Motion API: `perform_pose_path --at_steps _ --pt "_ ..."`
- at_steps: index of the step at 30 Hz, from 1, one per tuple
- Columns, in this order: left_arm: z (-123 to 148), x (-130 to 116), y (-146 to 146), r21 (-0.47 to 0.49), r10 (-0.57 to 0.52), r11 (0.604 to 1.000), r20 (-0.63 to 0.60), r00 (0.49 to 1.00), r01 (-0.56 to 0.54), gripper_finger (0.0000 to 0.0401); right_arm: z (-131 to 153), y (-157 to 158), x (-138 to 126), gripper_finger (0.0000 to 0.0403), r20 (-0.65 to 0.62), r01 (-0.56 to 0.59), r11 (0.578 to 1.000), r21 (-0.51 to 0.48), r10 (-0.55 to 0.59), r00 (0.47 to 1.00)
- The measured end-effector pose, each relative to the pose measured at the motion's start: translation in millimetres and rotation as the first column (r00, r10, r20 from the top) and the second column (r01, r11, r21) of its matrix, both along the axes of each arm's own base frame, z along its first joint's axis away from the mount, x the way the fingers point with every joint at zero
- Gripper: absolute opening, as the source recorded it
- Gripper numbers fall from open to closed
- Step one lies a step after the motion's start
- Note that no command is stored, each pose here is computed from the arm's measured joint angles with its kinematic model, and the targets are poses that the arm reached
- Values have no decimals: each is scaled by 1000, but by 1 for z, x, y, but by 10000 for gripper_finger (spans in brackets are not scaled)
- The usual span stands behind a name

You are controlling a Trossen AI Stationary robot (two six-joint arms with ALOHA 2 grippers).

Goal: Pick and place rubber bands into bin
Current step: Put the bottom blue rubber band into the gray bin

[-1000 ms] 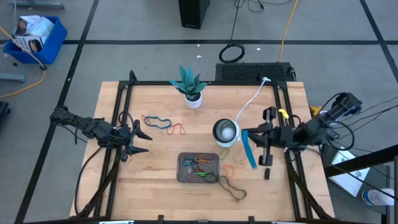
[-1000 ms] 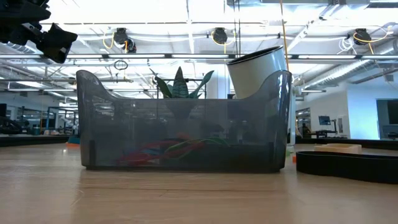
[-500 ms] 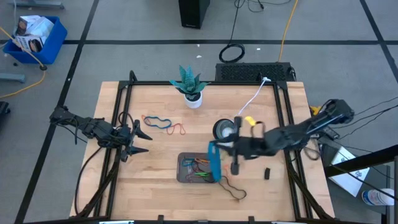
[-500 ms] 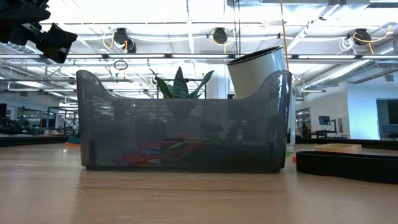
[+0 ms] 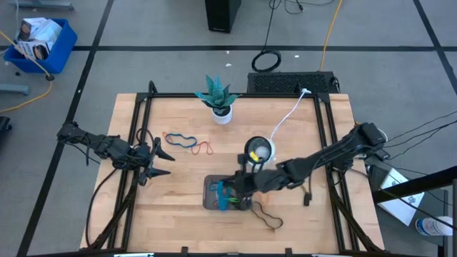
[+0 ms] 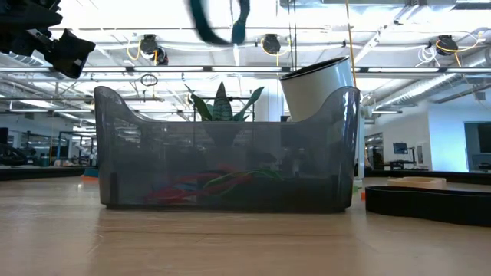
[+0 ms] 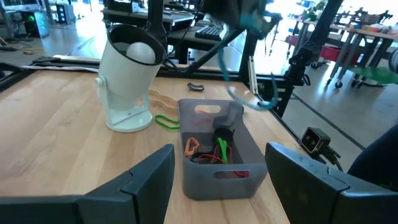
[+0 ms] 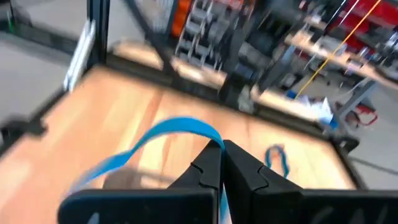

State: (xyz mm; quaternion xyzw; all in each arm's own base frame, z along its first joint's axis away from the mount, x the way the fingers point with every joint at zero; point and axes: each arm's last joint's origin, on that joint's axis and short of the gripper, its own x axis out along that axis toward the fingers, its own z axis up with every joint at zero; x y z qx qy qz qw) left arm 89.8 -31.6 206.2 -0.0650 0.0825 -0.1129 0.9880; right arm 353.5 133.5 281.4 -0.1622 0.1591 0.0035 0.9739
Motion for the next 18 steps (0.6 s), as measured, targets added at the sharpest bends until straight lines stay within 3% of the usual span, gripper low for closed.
perform_pose_path --at_steps 7,18 --pt "-3 0 0 -13 4 1000 -38 999 -5 257 -43 5 13 0 -147 20 1000 -14 -22 989" --pt "-4 -1 0 -25 7 1000 -53 999 -8 257 -87 9 22 0 -280 29 998 -48 -42 959"
